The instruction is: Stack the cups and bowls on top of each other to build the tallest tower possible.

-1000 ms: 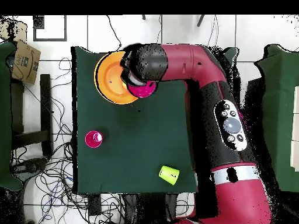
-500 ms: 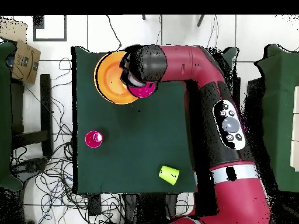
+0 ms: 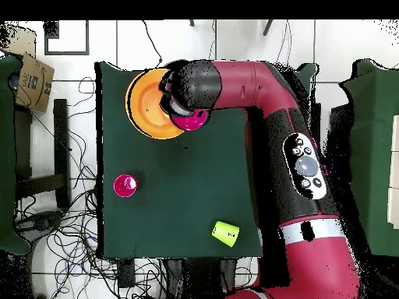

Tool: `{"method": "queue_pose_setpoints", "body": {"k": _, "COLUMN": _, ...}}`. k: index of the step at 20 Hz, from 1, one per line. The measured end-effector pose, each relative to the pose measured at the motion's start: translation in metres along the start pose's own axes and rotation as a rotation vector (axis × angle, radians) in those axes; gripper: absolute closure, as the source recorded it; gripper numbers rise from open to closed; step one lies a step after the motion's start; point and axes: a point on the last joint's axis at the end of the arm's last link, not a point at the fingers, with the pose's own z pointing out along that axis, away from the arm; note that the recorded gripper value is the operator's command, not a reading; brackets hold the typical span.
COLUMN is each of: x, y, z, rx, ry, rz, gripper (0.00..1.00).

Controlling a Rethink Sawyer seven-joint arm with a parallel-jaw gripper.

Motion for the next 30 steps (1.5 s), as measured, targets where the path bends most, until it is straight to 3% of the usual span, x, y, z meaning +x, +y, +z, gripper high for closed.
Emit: {"method": "queue_pose_setpoints", "body": {"k": 30, "x": 0.018, "y": 0.000, "z": 0.027, "rx": -0.003, "ry": 0.027, "rz": -0.012, "gripper": 0.00}}
